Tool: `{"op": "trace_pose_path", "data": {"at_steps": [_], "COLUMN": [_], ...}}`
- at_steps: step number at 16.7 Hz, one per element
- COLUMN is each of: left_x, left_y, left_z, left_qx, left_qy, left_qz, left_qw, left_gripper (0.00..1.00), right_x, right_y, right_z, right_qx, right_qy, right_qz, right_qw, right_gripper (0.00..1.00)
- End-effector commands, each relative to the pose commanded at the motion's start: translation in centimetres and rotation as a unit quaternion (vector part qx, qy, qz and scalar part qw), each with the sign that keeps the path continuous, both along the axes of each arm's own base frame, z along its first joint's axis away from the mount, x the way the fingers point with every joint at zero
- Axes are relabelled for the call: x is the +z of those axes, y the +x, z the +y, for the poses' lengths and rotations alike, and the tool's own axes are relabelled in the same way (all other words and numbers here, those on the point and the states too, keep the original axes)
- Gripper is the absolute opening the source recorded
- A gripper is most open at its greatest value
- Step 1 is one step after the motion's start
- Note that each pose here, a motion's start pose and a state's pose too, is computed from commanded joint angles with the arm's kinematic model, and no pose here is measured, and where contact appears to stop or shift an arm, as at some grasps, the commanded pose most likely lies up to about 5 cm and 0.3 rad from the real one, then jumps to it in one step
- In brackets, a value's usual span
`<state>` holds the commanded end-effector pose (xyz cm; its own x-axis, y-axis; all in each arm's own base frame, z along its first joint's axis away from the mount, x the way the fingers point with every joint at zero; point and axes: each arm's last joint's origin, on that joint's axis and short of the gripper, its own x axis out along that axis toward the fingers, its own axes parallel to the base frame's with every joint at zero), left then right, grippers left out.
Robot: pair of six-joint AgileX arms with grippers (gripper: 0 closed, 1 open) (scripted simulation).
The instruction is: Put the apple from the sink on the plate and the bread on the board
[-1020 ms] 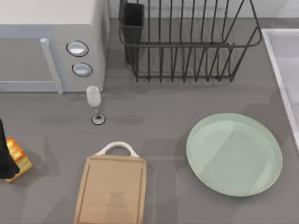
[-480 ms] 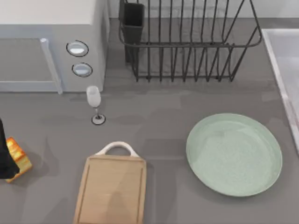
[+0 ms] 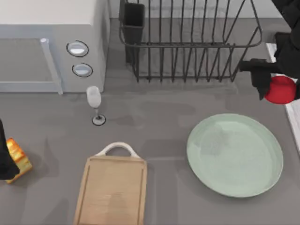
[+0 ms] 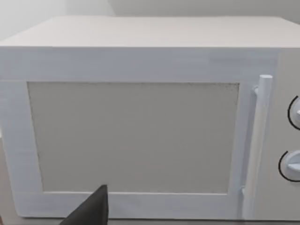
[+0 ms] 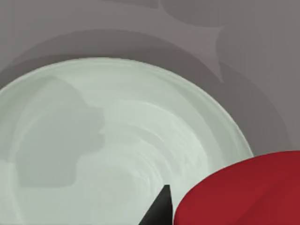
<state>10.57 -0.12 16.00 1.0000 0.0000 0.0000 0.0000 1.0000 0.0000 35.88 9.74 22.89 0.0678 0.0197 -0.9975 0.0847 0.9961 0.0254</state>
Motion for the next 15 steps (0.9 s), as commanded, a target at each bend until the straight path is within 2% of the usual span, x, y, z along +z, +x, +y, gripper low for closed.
{"op": "trace_pose_path", "data": {"at_steps": [6,13,15], "left_x": [0.0,0.0,0.0], "left_y": [0.0,0.0,0.0], "left_z": [0.0,0.0,0.0], "left_qx": [0.0,0.0,0.0], "left_qy": [0.0,0.0,0.0], "left_qz": [0.0,0.0,0.0], "left_qw": [1.0,1.0,1.0], "left_gripper": [1.0,1.0,1.0], "right_x": [0.1,0.1,0.1], "right_y": [-4.1,-4.8,-4.8], "right_z": [6.1,6.9,6.9], "right_qx": [0.03,0.038,0.038], "right_qy": [-0.009,-0.011,-0.011], "right_qz": [0.029,0.034,0.034], "right_qw": [0.999,0.999,0.999], "right_gripper": [0.0,0.0,0.15]}}
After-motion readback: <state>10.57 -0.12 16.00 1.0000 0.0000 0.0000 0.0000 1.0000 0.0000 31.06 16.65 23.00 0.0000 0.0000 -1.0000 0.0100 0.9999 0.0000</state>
